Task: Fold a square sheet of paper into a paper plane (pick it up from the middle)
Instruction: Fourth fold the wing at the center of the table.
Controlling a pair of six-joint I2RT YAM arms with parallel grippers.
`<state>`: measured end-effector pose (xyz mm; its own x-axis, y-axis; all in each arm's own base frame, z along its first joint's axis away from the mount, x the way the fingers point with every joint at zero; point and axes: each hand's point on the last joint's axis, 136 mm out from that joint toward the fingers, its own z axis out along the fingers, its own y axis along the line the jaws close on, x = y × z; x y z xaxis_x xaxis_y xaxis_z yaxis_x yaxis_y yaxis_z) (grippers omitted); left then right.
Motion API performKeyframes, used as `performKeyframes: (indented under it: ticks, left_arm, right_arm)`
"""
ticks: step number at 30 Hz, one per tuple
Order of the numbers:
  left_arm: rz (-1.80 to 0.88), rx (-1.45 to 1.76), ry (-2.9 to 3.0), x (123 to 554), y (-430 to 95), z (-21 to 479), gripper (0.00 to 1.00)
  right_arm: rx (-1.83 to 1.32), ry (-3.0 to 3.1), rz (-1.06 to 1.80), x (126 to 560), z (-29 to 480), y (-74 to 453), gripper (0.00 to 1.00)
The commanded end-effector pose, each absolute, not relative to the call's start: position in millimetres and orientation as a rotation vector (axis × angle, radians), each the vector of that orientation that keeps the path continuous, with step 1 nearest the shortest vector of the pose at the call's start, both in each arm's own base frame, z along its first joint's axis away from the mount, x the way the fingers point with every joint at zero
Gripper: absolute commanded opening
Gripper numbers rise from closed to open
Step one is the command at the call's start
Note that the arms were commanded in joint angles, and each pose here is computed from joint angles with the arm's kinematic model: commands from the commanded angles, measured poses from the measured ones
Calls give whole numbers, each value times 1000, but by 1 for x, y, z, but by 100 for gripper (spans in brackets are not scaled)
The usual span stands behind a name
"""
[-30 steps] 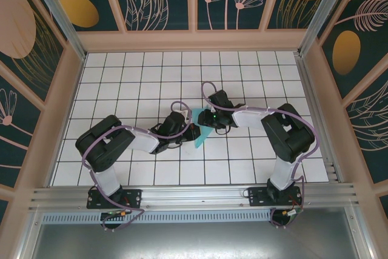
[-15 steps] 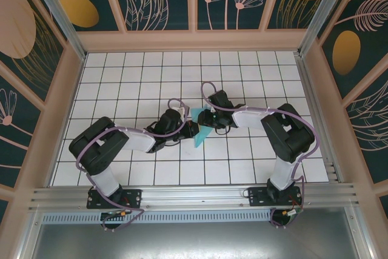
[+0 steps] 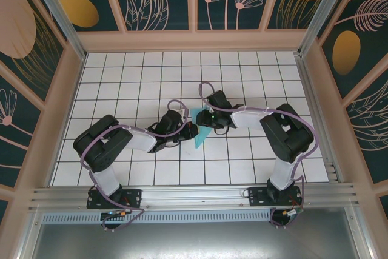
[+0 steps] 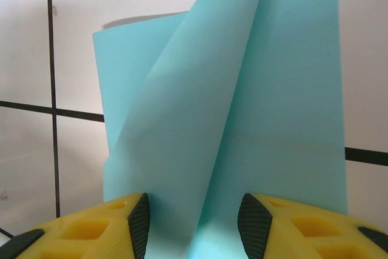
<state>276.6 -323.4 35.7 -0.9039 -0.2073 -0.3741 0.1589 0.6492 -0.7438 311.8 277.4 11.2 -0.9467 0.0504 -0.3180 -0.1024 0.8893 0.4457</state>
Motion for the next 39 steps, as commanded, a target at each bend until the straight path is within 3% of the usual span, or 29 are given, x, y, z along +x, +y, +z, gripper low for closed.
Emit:
performKeyframes:
  ticks: [1, 25, 39]
  left_arm:
    - [-1136, -83, 2464, 276, -317, 26, 4]
    - [-1077, -123, 2515, 274, -310, 11, 2]
    - [-1075, -109, 2537, 273, -312, 6, 2]
  right_arm:
    - [-30, 3114, 274, 232, -87, 219, 50]
    - [-17, 3135, 224, 226, -94, 216, 51]
    - [-19, 3157, 137, 220, -102, 207, 45]
